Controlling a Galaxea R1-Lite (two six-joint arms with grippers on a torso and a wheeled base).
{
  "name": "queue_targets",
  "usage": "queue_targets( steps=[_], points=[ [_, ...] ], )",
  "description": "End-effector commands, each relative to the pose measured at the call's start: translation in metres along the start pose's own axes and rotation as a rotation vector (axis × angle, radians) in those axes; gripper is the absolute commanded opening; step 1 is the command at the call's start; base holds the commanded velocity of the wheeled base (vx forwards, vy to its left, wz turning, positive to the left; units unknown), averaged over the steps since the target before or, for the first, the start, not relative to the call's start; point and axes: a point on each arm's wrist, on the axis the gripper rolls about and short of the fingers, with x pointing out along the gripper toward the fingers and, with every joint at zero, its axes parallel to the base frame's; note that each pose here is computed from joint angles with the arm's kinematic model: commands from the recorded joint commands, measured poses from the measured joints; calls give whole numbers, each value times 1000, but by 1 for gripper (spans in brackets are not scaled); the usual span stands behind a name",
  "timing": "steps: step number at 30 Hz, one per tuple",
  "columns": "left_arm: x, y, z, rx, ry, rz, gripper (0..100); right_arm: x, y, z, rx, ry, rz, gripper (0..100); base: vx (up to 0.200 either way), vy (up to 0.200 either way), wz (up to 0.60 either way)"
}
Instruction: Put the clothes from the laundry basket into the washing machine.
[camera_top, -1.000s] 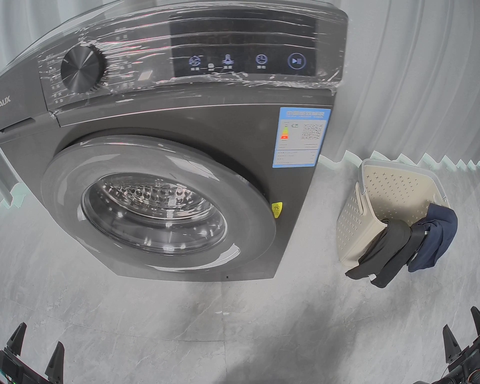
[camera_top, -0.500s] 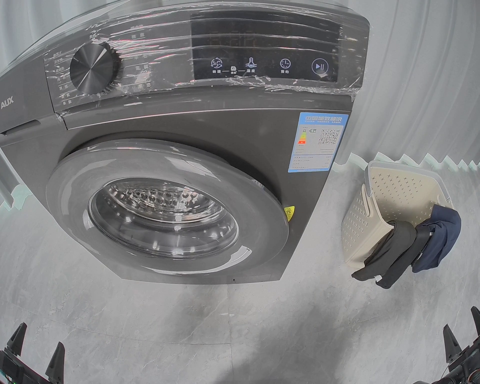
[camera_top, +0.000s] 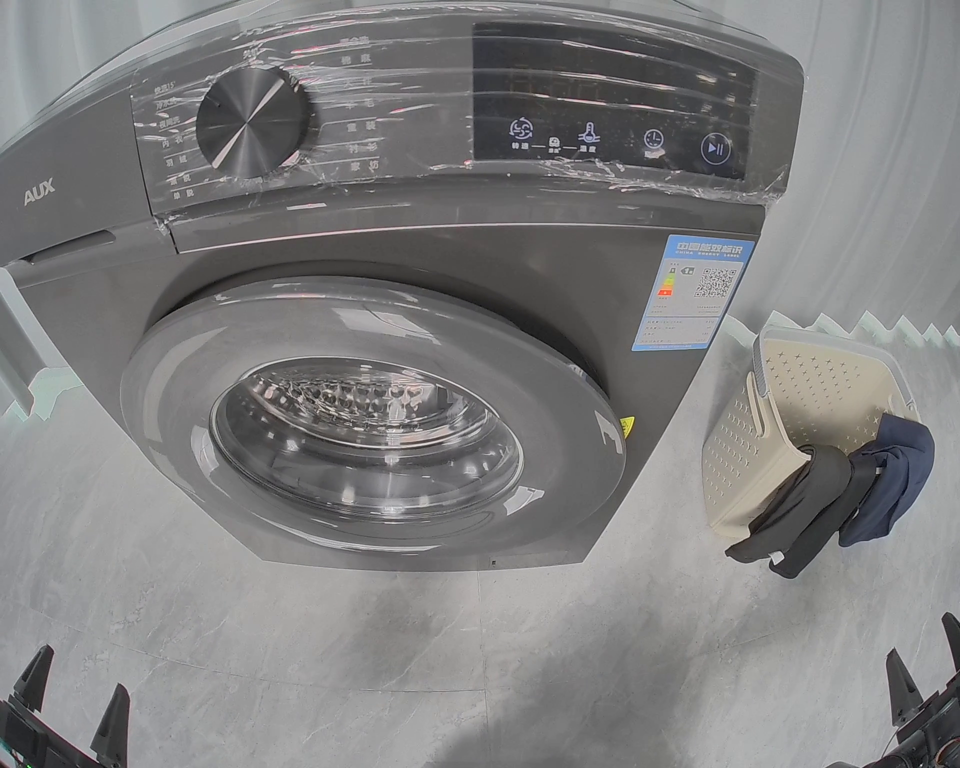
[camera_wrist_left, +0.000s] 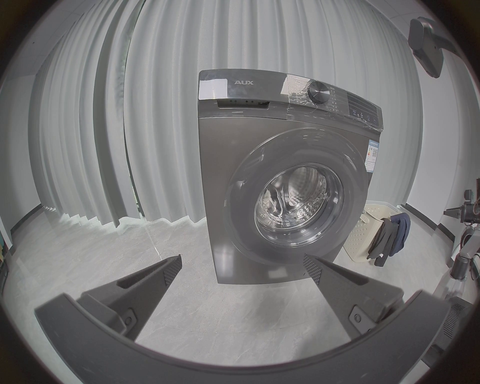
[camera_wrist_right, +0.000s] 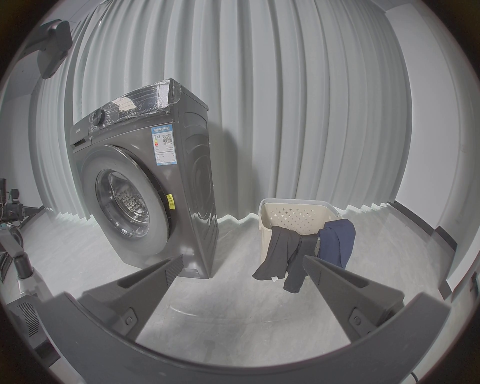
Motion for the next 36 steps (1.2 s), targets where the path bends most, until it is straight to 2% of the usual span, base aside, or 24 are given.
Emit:
queue_targets(
  steps=[1,25,36],
  points=[
    [0,0,-5,1,-2,0,100,0,0,-5,0,-2,1,100,0,0,0],
    [0,0,-5,0,-2,0,100,0,0,-5,0,-2,1,100,0,0,0],
    [0,0,-5,0,-2,0,100,0,0,-5,0,-2,1,100,0,200,0]
  ],
)
